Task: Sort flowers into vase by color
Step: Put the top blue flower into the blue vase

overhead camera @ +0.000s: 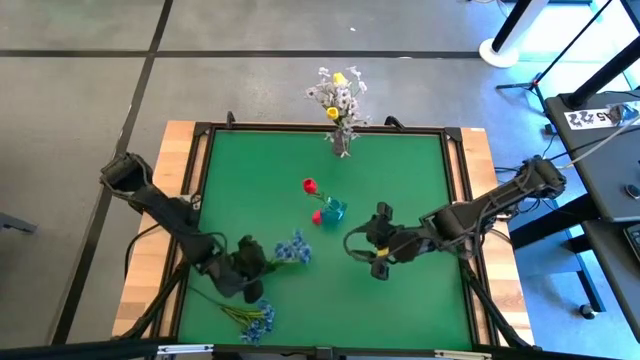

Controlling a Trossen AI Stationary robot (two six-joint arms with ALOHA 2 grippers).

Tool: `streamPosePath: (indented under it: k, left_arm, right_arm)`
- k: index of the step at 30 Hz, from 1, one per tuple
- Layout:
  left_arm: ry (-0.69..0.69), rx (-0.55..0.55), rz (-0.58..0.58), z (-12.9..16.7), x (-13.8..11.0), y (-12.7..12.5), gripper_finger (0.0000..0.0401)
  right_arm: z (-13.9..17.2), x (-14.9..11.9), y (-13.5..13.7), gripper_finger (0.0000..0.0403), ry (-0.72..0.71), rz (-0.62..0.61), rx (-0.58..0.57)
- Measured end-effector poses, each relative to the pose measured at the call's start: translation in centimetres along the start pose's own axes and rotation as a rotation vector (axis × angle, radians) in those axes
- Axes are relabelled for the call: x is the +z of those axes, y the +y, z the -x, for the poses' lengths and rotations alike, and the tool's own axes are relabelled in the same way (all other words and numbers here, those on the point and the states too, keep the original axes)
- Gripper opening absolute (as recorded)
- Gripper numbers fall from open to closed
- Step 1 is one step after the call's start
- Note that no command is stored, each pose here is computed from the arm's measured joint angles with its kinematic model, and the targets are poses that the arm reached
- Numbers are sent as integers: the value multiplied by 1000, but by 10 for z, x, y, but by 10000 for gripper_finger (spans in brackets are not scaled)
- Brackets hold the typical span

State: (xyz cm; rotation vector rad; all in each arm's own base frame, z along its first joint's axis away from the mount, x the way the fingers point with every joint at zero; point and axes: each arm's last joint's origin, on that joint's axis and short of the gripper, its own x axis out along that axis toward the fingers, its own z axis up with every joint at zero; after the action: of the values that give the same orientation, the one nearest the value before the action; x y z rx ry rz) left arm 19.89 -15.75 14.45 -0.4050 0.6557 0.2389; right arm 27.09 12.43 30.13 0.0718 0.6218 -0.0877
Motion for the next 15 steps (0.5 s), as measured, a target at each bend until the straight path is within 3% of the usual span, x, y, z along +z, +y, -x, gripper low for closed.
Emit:
streamPosePath:
  k: [5,11,15]
  left_arm:
    - [-160,-38,-86,8,1,-14,19]
    - [-384,-105,-150,18,16,-33,19]
    - [-519,-139,-202,27,28,-44,19]
  right_arm:
    - [-30,-8,14,253,20,88,53]
    - [-75,-17,33,253,-77,152,106]
    - [-103,-21,45,253,-173,124,122]
